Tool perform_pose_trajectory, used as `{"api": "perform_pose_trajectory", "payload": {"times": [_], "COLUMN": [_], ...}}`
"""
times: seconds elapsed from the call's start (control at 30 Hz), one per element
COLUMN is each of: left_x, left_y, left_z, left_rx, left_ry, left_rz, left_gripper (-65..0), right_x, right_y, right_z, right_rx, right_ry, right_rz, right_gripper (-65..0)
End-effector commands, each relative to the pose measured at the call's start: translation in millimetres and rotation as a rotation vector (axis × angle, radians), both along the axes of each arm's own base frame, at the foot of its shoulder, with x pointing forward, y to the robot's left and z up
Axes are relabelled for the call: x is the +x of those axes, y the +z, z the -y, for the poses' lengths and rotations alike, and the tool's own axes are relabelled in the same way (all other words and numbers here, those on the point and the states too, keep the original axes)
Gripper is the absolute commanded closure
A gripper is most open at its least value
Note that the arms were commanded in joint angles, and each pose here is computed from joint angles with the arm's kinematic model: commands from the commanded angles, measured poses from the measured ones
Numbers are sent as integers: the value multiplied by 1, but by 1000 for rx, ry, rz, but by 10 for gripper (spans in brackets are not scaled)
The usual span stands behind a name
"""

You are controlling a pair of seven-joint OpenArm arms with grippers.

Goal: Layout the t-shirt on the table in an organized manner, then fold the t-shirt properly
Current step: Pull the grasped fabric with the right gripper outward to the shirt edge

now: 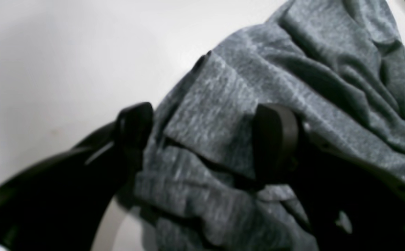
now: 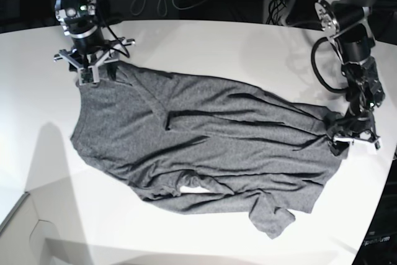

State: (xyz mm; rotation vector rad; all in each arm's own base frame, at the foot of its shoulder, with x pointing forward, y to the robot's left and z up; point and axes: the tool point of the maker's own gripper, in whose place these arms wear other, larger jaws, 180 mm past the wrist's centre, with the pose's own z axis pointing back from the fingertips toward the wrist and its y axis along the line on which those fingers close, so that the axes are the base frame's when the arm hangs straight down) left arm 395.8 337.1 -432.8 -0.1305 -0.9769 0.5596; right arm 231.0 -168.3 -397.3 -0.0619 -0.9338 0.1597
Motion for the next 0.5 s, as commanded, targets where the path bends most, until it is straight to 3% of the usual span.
{"api": "perform_pose_trajectory", "payload": {"times": [0.0,0.1,0.3,0.47], "left_x": [-29,-33,-36,-36], "left_y": [-39,-44,-46,-42], "left_z": [22,24,24,18], "left_rx": [-63,-65,-66,-56], "left_ry": [-56,-57,-56,-50], "left_rz": [-188,-199,-199,-196], "left_gripper": [-438,-357,0,0], "right_x": [6,8,1,-3], "right_y": [15,19,15,-4], "right_z": [1,1,2,6], "right_rx": [-4,-7,-14,-11], "right_ry": [6,9,14,3], "right_rz": [54,66,43,-2], "right_gripper": [-288,-289,-341,-344]}}
